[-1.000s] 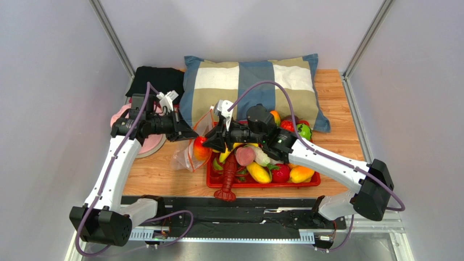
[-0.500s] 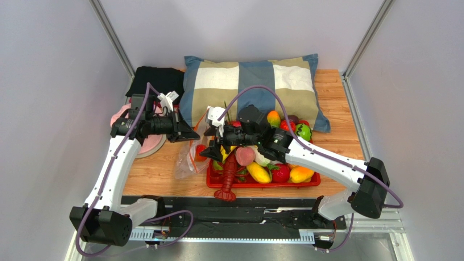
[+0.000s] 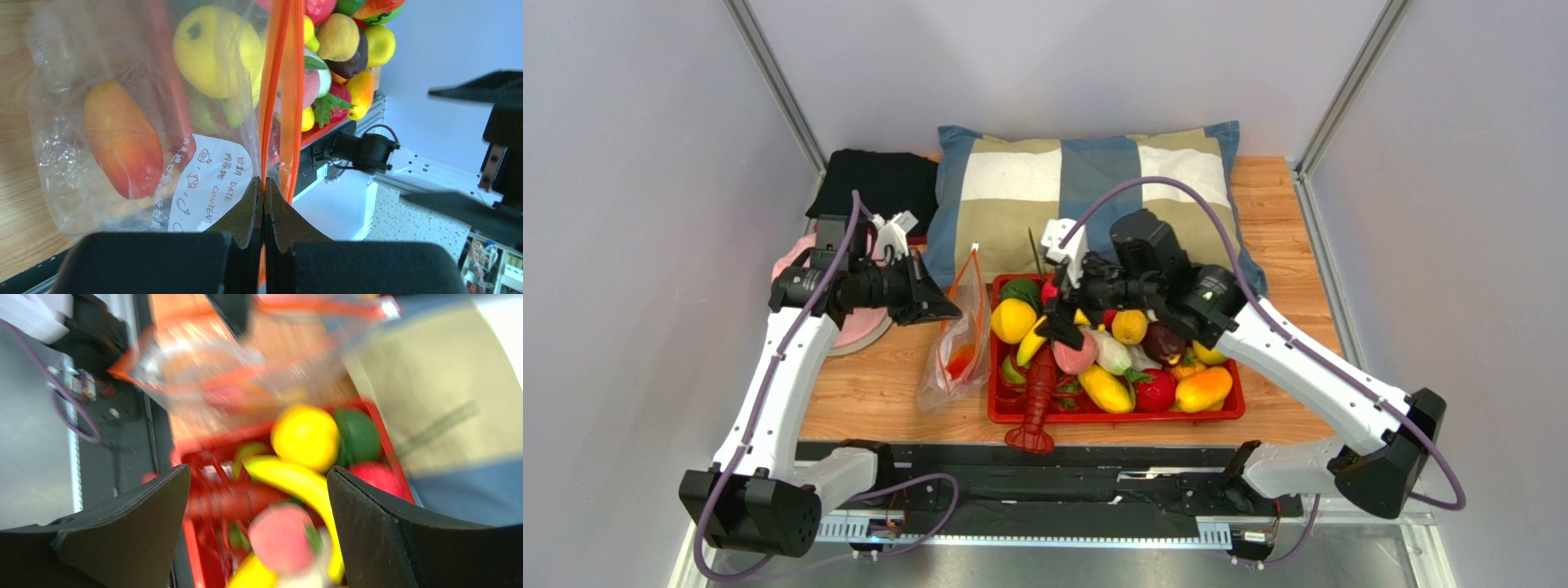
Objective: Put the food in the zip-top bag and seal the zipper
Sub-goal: Pick up the fake fruit from the bin.
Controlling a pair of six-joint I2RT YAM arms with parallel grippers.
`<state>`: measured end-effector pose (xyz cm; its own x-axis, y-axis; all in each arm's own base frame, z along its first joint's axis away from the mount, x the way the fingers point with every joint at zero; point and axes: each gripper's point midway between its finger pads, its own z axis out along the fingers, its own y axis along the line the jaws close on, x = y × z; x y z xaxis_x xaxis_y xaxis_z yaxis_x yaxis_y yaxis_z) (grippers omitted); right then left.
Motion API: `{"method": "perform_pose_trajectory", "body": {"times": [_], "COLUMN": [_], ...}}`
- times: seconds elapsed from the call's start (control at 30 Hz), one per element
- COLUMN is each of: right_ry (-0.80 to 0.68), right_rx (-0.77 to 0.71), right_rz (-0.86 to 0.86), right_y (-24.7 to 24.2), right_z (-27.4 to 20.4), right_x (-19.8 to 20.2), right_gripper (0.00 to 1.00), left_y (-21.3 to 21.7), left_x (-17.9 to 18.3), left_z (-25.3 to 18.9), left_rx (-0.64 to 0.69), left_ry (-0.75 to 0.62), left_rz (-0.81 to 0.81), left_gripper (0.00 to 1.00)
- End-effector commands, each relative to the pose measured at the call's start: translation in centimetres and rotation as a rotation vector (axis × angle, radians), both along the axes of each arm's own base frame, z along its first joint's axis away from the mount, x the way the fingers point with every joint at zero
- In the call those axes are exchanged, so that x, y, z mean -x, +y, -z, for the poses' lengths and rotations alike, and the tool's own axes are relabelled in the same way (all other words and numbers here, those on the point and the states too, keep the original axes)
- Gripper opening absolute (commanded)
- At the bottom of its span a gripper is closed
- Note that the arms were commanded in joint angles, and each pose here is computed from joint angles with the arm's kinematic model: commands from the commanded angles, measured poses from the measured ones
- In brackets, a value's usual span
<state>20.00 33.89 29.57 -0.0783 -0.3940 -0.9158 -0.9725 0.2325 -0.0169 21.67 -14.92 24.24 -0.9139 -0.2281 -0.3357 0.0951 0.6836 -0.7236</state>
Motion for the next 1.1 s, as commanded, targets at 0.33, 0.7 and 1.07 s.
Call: {"method": "perform_pose_trajectory", "body": {"times": [0.33, 0.7, 1.07], "right_ry": [0.001, 0.125, -0.053], "right_rx": [0.525, 0.310, 0.296], "right_rz": [0.172, 0.120, -0.061], "right_y": [-13.5, -9.2, -5.7], "right_z": [11.0, 11.1, 14.1], "right_x": [-2.0, -2.7, -2.8], "right_gripper": [0.83, 0.89, 0.94], "left_y": [3.0, 3.2, 3.4], "left_x": [-1.5, -1.3, -1.2], "left_z": [0.6, 0.9, 1.0], "left_rx": [-0.201, -0.206, -0.215], "left_ry": [-0.059, -0.069, -0.087], "left_rz": [-0.088, -0.099, -0.098], "left_gripper": [0.00, 0.00, 0.00]}}
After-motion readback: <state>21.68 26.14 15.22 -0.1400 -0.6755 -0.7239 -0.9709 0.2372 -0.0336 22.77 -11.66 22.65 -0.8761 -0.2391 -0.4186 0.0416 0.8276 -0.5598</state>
